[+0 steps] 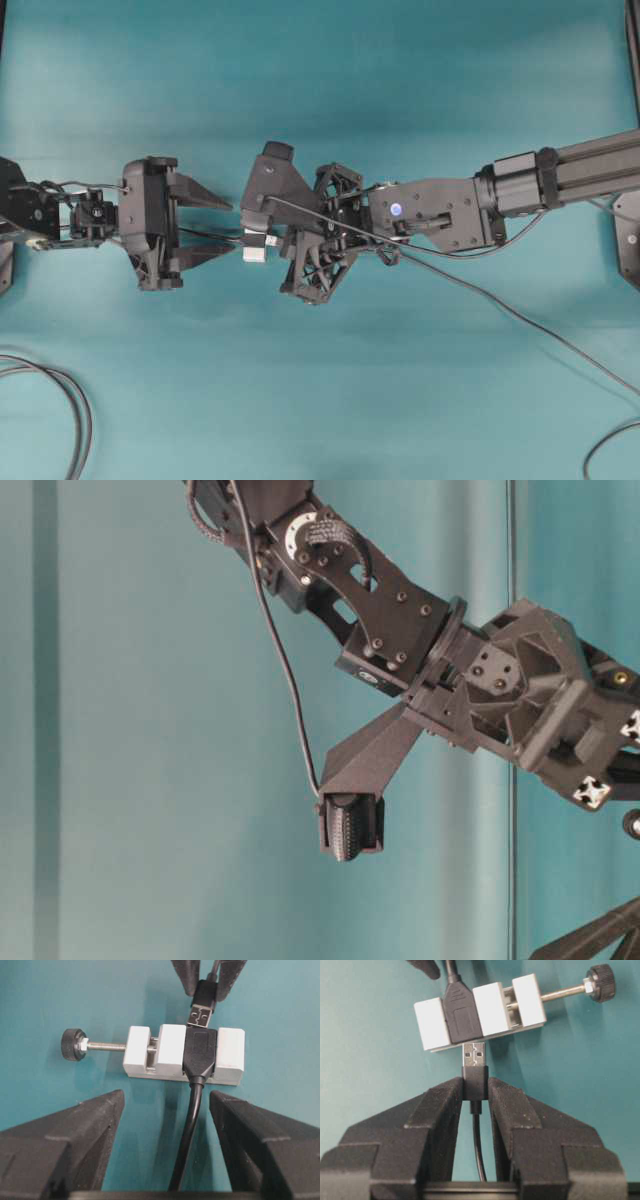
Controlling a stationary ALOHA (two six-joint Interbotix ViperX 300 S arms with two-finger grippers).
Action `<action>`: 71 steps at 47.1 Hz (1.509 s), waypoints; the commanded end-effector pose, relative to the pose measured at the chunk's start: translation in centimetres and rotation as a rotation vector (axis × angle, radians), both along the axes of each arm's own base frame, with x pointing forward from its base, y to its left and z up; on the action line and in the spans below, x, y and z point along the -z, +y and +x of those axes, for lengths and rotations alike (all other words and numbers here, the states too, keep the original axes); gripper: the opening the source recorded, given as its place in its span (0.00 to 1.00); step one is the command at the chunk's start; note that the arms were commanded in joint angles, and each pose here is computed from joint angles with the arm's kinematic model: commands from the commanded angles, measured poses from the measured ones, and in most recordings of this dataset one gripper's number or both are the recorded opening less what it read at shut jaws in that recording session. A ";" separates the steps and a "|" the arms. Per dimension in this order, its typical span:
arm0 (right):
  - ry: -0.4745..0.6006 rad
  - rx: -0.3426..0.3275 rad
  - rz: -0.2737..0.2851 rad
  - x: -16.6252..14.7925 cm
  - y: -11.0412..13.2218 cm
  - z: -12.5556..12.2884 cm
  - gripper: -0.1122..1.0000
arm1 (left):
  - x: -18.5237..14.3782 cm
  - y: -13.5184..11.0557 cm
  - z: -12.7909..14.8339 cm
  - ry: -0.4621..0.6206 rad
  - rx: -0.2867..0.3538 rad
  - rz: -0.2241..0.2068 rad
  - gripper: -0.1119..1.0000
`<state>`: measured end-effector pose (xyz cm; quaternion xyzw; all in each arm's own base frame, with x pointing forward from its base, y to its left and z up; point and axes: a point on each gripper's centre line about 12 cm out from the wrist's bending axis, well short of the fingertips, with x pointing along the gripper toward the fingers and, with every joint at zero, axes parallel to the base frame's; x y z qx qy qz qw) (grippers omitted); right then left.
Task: Insert the USB cable into the female connector supported by the left arm.
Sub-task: 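Align the plug with the female connector held in the clamp, then push the plug leftward into the female connector opening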
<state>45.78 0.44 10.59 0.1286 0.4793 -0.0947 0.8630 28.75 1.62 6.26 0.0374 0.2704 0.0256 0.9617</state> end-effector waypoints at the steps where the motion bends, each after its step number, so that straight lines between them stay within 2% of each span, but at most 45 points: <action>1: -0.038 -0.006 0.000 -1.3 0.2 0.5 0.29 | -0.5 0.0 0.3 -0.017 0.009 0.016 0.79; 71: -0.064 -0.064 -0.032 -1.7 0.6 1.1 0.29 | -0.3 0.1 0.3 -0.005 0.006 0.015 0.79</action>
